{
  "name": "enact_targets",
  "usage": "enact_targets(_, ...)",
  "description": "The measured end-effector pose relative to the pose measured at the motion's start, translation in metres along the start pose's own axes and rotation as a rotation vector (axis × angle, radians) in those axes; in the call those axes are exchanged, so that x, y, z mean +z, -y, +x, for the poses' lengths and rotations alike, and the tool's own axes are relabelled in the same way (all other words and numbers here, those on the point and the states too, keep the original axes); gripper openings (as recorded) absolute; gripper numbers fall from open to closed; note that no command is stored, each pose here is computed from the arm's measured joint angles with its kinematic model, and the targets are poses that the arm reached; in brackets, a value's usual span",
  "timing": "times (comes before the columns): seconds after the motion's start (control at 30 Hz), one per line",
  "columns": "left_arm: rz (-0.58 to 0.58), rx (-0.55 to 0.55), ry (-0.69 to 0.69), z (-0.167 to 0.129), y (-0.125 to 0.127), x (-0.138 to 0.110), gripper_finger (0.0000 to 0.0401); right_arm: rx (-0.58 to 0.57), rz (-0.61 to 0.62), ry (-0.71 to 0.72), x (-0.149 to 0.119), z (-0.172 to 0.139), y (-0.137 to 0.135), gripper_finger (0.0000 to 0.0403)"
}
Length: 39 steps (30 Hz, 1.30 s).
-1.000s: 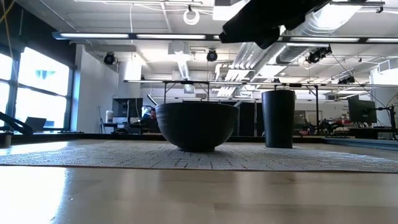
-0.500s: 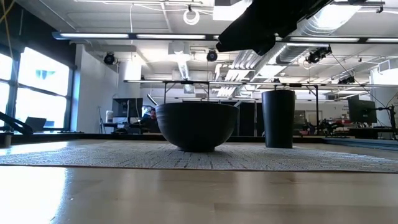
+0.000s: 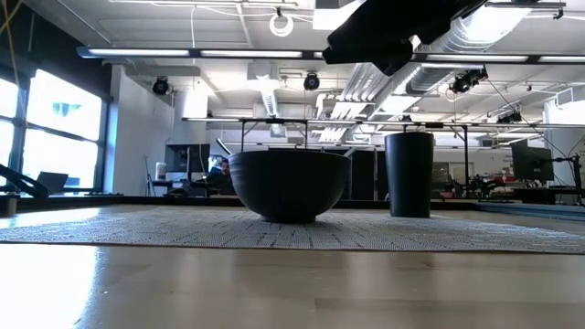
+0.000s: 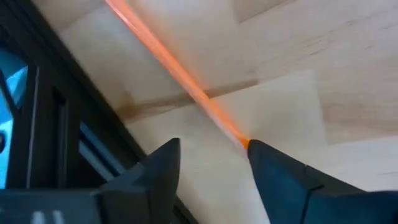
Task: Pick & Place Utensil
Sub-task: Put the orange straw into the black cup on the gray mat
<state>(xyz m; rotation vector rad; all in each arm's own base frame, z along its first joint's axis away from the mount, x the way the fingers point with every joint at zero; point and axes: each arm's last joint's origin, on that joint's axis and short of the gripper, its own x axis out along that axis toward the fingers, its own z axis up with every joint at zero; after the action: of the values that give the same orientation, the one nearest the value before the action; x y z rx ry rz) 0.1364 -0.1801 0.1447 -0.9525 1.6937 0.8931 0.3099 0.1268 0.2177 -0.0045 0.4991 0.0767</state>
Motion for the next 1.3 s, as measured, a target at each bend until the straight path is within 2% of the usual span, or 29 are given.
enact_targets(0.2,0.012,-0.036,0.042,0.0,0.0019,0.0008,0.0208,0.0,0.021,-0.001,-0.0001,0.0,0.0,0.0105)
enact_targets(0.5,0.012,-0.083,0.055,-0.0001,0.0054,0.0001,0.0182,0.0,0.022,-0.001,-0.0001,0.0,0.0,0.0105)
enact_targets(0.7,0.053,-0.14,0.085,-0.0005,0.0096,-0.0004,0.0135,0.0,0.021,-0.002,-0.0002,0.0,0.0,0.0105)
enact_targets(1.0,0.103,-0.142,0.13,-0.0014,0.0092,0.0008,0.0016,0.0,0.021,-0.002,-0.0002,0.0,0.0,0.0105)
enact_targets(1.23,0.136,-0.145,0.196,-0.003,0.0081,0.0028,0.0004,0.007,0.021,-0.003,-0.0002,0.0,-0.0002,0.0105)
enact_targets(1.3,0.142,-0.129,0.268,-0.0074,0.0061,0.0045,0.0002,0.008,0.021,-0.003,-0.0002,0.0,-0.0002,0.0105)
